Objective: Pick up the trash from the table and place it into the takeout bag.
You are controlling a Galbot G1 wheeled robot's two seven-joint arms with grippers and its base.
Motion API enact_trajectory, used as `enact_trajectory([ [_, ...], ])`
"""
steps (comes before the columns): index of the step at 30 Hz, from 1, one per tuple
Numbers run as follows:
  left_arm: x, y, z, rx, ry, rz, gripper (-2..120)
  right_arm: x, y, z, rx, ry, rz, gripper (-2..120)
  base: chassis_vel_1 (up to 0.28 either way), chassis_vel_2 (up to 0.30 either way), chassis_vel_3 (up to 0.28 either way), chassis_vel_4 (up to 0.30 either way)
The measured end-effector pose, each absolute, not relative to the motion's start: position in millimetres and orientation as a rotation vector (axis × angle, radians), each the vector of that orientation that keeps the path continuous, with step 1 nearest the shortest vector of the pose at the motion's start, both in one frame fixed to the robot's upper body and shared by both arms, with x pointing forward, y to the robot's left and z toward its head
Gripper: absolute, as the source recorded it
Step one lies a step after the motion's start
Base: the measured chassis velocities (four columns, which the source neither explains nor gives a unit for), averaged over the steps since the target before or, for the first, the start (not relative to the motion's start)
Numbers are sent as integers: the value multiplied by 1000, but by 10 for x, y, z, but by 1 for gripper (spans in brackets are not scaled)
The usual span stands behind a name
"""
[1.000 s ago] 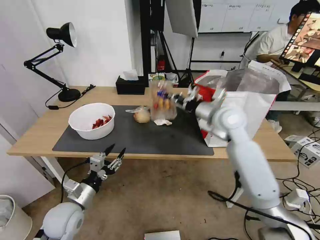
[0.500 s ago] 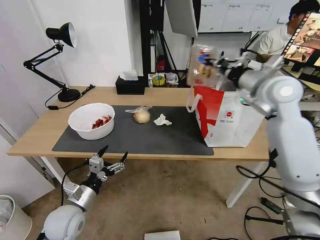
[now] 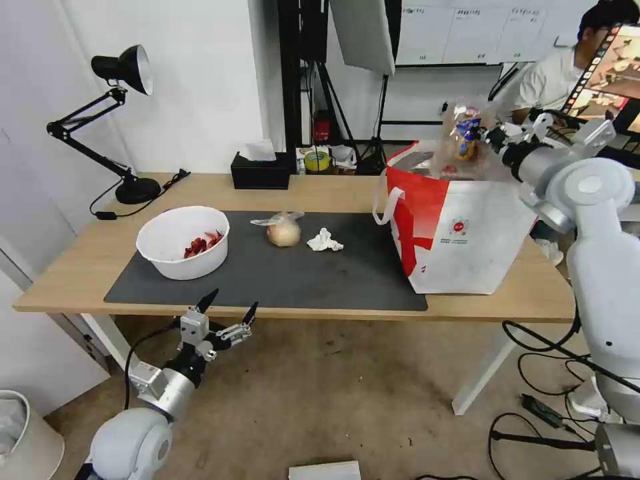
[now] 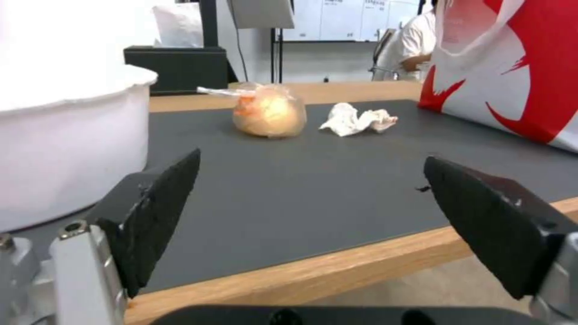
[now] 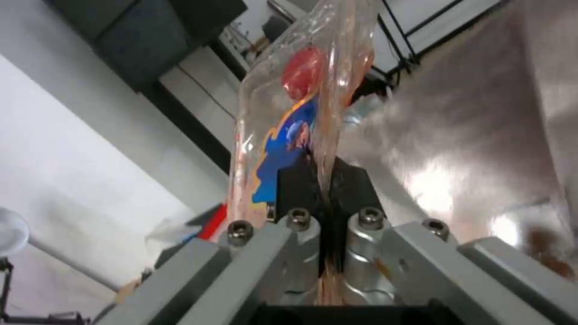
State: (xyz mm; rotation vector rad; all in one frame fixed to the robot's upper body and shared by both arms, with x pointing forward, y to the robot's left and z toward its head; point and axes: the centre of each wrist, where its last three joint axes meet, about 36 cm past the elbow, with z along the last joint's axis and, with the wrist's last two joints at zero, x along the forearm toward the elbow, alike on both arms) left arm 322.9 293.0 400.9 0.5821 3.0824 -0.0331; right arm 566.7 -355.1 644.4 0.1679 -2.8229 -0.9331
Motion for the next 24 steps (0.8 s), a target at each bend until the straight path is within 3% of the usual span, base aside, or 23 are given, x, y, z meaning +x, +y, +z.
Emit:
enact_trajectory([
  [13,3254,2882,3974,604,3085,-45,100,5501,-3505,6398,182,-2767,-941,0,0,0,0,0],
  [24,3302,2902,3986,606,3083,-40,100,5468,-3540,6457,193,-2744,-909,36,0,0,0,0],
])
